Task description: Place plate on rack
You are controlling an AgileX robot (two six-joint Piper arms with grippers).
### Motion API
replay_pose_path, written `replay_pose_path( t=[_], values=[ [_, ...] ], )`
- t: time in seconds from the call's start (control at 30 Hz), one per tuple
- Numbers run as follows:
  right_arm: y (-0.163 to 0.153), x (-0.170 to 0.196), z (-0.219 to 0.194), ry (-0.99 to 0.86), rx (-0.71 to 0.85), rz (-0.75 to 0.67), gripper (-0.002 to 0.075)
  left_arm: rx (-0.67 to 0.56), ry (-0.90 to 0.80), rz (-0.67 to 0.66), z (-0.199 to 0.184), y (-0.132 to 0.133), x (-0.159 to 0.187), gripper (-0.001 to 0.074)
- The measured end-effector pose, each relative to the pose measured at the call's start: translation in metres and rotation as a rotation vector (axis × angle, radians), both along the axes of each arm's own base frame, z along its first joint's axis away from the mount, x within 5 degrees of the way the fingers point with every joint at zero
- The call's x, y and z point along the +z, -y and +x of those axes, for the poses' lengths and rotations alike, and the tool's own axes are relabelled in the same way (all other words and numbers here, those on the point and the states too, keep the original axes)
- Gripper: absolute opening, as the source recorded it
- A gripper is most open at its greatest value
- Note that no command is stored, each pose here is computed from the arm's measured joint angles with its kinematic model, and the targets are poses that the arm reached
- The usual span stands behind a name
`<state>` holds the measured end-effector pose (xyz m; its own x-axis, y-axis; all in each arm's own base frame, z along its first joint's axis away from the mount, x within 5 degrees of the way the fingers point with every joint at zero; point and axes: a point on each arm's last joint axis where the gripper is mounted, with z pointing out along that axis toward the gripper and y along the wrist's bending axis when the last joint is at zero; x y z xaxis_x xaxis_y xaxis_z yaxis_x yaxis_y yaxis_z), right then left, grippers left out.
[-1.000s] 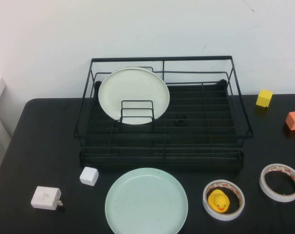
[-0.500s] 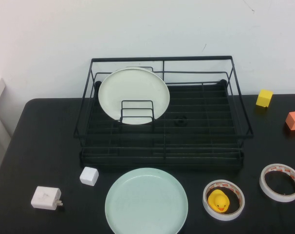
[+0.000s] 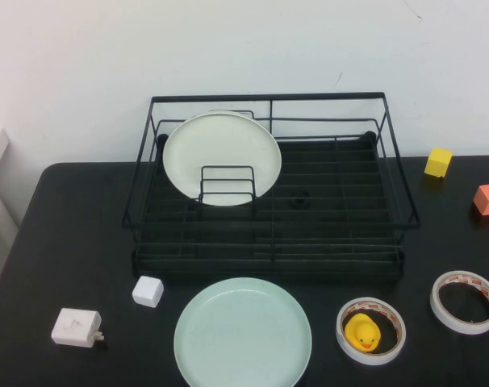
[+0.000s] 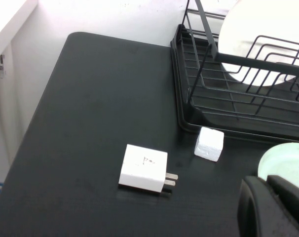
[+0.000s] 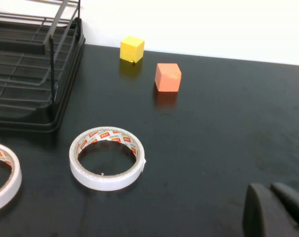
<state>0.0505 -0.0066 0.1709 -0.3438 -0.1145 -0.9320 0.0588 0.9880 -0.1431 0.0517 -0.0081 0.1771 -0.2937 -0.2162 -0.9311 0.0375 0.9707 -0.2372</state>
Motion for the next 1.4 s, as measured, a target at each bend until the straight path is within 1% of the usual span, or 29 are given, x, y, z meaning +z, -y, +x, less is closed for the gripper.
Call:
replay_pose_path(
  t=[0.17, 0.3, 0.37, 0.53, 0.7, 0.8, 0.97, 1.23, 1.33, 1.4],
  values=[
    [0.0, 0.001, 0.0, 0.006, 0.0, -0.001, -0.0002, 0.003, 0.014, -0.001, 0.0, 0.0, 0.001, -0.0003],
    [0.0, 0.003, 0.002, 0.063, 0.005, -0.005, -0.0002, 0.023, 0.117, -0.007, 0.003, -0.002, 0.008, -0.0003],
    [-0.001, 0.01, 0.004, 0.152, 0.011, -0.015, -0.0002, 0.044, 0.234, -0.013, 0.004, -0.004, 0.018, -0.0003],
    [-0.003, 0.042, 0.005, 0.505, 0.035, -0.045, -0.0002, 0.098, 0.533, -0.03, 0.002, -0.009, 0.045, -0.0003],
    [-0.005, 0.067, -0.003, 0.791, 0.056, -0.072, -0.0002, 0.134, 0.732, -0.041, -0.005, -0.012, 0.062, -0.0003],
    [-0.006, 0.074, -0.007, 0.878, 0.064, -0.065, -0.0002, 0.154, 0.81, -0.063, -0.008, -0.014, 0.068, -0.0003],
    [-0.007, 0.08, -0.011, 0.969, 0.078, -0.023, -0.0002, 0.159, 0.797, -0.086, -0.007, -0.015, 0.068, -0.0003],
    [-0.007, 0.081, -0.012, 0.981, 0.082, -0.007, -0.0002, 0.153, 0.777, -0.1, -0.007, -0.014, 0.066, -0.0003],
    [-0.007, 0.082, -0.012, 0.989, 0.084, -0.002, -0.0002, 0.152, 0.817, -0.146, -0.008, -0.015, 0.069, -0.0002],
    [-0.007, 0.083, -0.013, 1.009, 0.086, -0.004, -0.0002, 0.149, 0.851, -0.143, -0.01, -0.015, 0.072, -0.0002]
  ],
)
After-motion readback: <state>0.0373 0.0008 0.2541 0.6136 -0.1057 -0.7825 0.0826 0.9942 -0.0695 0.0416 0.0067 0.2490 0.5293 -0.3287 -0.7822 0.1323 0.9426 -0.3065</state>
